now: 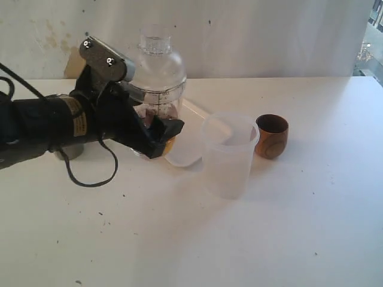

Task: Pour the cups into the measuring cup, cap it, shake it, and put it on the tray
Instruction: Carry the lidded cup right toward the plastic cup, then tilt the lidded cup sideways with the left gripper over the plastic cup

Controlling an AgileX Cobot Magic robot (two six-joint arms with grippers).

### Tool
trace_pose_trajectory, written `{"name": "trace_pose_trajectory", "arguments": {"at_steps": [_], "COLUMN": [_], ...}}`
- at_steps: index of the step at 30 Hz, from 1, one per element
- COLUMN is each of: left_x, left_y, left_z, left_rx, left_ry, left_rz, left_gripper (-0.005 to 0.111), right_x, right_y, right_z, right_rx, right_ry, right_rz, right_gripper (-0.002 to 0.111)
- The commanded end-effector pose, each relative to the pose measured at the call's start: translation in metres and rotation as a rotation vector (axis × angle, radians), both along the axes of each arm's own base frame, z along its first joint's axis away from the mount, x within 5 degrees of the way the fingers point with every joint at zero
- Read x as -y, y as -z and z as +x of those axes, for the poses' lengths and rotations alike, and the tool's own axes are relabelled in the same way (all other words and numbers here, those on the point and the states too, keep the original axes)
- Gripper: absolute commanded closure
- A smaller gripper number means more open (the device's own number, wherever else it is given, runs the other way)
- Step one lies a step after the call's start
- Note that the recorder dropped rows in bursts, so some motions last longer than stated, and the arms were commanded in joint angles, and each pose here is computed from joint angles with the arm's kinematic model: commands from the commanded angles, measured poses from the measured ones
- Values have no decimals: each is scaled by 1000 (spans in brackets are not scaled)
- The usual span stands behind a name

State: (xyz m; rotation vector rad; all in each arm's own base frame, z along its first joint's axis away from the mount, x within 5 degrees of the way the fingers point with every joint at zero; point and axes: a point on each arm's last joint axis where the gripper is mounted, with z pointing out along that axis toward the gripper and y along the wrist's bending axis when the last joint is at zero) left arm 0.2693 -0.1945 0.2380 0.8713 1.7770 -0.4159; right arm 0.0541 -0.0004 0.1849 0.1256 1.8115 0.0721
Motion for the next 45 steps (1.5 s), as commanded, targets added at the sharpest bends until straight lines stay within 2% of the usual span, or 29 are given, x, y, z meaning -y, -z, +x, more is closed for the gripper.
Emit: {"name": "trace_pose_trajectory", "arguments": {"at_steps": [1, 8, 16, 18, 22, 26, 32, 37, 45], "left_x": [16, 33, 42, 43, 26, 14, 17, 20, 31], "left_y": [-4, 18, 26, 23, 19, 21, 9, 6, 3], "left_z": [24, 58, 75, 79, 93, 99, 109, 116, 112], "left_rx": [102, 182, 210, 216, 195, 194, 210, 268, 304], "left_ry": [35, 43, 59, 58, -7, -25, -39, -9, 20], "left_rz": [40, 167, 249, 297, 300, 345, 359, 426, 402], "left_gripper": [107, 107, 107, 107, 107, 107, 107, 107, 107], "right_x": [0, 0, 0, 0, 0, 0, 0, 0, 0], "right_y": [1, 1, 1, 1, 1, 1, 1, 1, 1], "right_z": [0, 0, 0, 0, 0, 0, 0, 0, 0], "right_rx": [9, 9, 9, 9, 9, 9, 9, 9, 9], "right_ry": [-2, -2, -2, -2, -2, -2, -2, 0, 0], "right_rz": [6, 6, 6, 6, 6, 6, 6, 15, 15], "right_gripper": [108, 108, 108, 108, 108, 108, 108, 108, 108]}}
